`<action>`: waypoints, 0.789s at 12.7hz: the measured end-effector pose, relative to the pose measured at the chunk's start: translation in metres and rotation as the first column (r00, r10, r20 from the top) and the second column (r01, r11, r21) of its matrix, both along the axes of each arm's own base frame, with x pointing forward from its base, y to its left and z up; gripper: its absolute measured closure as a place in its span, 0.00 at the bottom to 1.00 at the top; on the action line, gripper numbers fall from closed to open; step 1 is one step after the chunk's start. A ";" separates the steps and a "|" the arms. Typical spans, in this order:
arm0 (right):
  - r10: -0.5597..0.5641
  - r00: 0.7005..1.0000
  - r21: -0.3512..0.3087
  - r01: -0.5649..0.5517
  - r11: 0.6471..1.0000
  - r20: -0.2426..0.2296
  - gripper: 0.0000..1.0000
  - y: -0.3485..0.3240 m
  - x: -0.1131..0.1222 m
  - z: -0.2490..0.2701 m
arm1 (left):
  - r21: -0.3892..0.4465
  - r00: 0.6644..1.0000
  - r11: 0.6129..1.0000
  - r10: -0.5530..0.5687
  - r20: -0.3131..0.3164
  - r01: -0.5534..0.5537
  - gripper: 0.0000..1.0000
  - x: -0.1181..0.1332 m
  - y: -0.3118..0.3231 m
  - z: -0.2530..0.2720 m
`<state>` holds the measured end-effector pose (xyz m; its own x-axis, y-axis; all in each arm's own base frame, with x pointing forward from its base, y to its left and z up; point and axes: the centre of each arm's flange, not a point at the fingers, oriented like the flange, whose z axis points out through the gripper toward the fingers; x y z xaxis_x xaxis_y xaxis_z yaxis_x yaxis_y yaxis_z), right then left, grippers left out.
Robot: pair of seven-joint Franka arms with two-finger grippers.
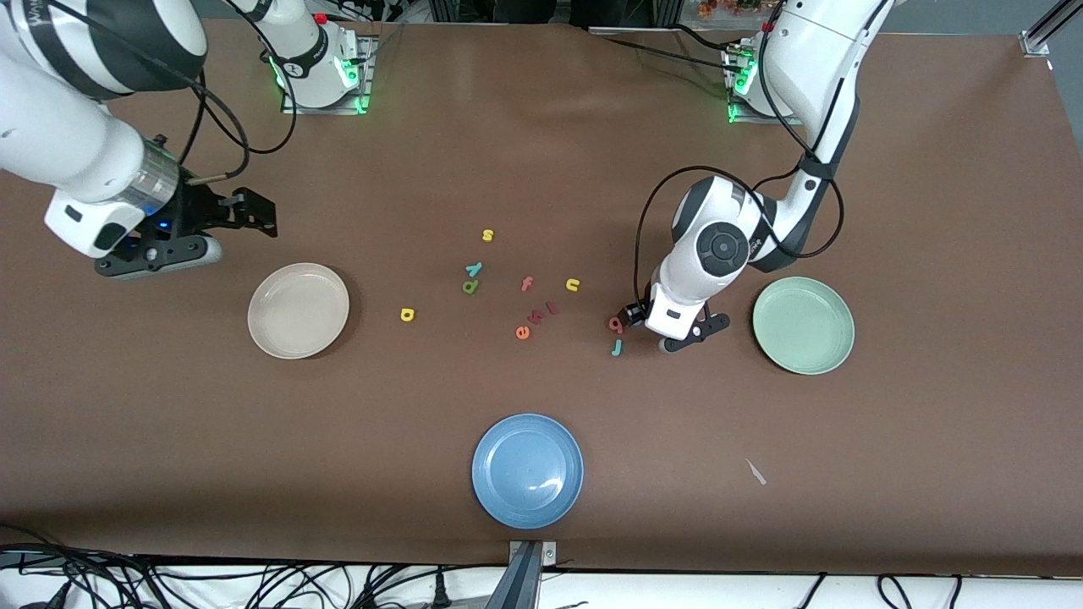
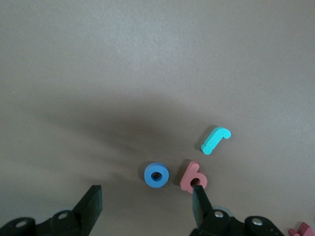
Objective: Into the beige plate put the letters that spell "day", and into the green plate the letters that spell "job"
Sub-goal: 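Lower the left gripper onto the o while the right gripper reaches the y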
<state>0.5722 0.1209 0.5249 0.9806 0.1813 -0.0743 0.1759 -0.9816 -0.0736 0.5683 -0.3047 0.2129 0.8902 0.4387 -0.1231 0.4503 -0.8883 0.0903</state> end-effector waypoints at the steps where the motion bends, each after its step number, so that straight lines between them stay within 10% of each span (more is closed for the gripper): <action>1: -0.019 1.000 -0.002 0.019 1.000 -0.005 0.00 0.011 -0.002 -0.003 | 0.001 1.000 1.000 -0.001 -0.002 0.001 0.22 -0.001 -0.002 -0.001; 10: -0.231 0.972 -0.033 0.230 0.973 -0.040 0.00 0.166 -0.008 -0.119 | 0.034 0.999 0.999 -0.024 -0.023 0.024 0.47 -0.011 -0.012 -0.025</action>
<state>0.5643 0.2869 0.4059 0.9915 -0.0516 -0.1197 -0.0578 -0.9971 -0.0486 0.5571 -0.3162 0.1880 0.8976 0.4216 -0.1286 0.4303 -0.9013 0.0492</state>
